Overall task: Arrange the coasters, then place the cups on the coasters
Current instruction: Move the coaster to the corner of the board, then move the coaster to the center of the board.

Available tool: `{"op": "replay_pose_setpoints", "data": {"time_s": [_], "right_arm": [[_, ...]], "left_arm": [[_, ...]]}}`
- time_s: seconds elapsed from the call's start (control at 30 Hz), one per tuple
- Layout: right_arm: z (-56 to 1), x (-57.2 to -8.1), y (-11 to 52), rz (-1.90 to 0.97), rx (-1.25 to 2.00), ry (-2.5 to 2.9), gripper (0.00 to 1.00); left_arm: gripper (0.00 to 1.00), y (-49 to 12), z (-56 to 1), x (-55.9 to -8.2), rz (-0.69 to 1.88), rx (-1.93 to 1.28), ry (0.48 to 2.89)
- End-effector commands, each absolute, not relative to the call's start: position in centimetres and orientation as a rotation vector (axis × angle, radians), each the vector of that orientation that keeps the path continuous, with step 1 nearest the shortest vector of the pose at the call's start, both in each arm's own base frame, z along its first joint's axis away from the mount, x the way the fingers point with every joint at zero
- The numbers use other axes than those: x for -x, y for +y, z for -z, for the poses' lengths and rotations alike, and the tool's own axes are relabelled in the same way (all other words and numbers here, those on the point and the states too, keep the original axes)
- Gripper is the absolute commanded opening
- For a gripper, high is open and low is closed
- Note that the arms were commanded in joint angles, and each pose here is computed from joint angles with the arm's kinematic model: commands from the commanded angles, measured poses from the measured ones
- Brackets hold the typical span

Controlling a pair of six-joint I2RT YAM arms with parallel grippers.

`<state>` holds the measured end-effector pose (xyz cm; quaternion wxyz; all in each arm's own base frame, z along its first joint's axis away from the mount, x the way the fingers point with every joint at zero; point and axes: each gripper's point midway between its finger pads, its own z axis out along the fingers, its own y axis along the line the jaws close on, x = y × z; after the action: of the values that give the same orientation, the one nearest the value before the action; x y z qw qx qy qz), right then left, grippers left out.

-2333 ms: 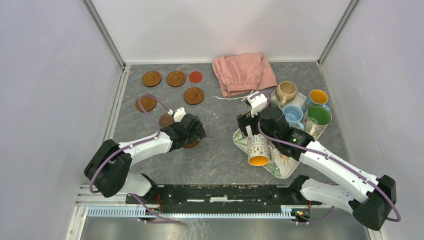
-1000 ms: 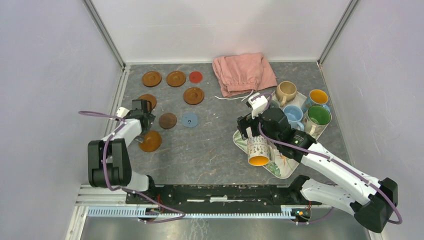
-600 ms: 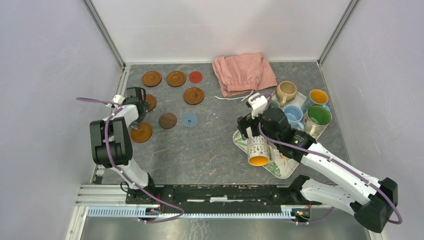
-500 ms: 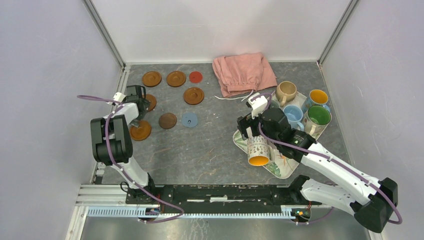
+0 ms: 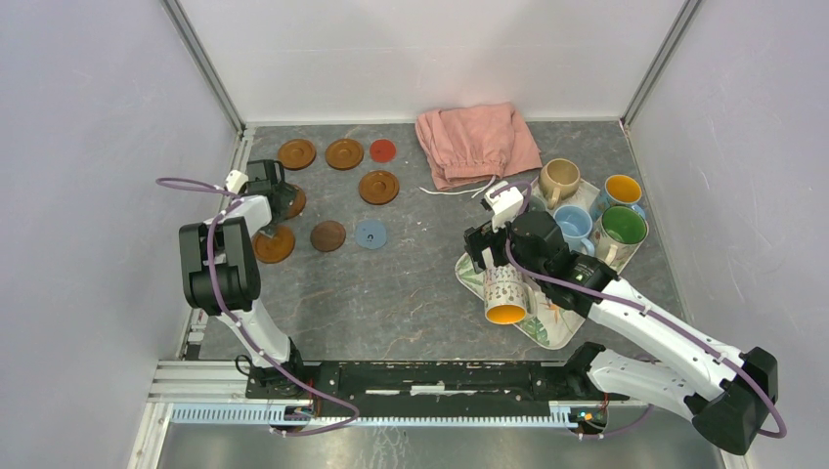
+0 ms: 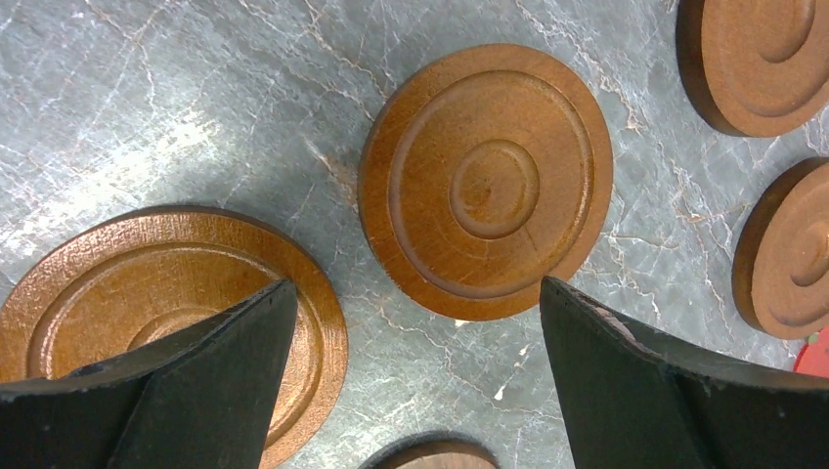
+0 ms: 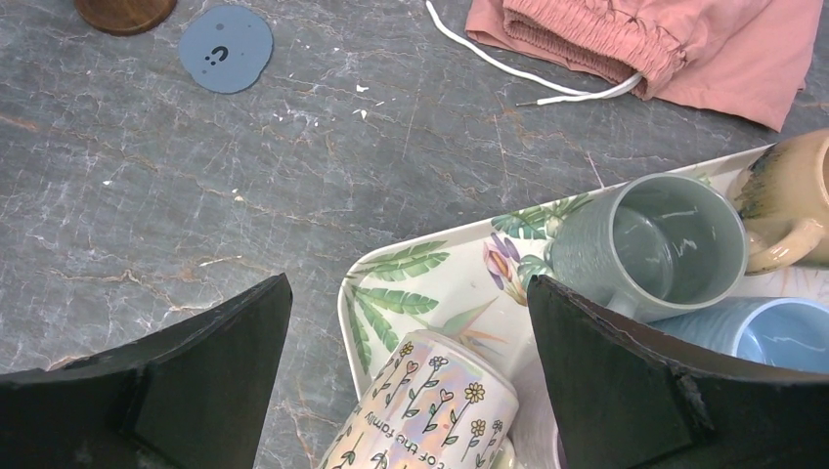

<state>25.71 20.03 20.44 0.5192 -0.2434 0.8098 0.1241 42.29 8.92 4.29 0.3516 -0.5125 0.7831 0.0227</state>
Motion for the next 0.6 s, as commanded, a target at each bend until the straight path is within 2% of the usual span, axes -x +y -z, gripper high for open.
{"op": "replay_pose_setpoints", "data": {"time_s": [0.0,0.57], "right_arm": [[-21.8,-26.4,19.9,-0.287,0.551,1.897,0.98],[-22.2,-26.3,19.8,-0.291,0.546,1.885,0.98]], "left_arm": [[1.00,8.0,-4.8,-43.8,0.003,1.239,2.060],[1.00,5.5,-10.4,-41.8,0.009,1.119,2.044]]}}
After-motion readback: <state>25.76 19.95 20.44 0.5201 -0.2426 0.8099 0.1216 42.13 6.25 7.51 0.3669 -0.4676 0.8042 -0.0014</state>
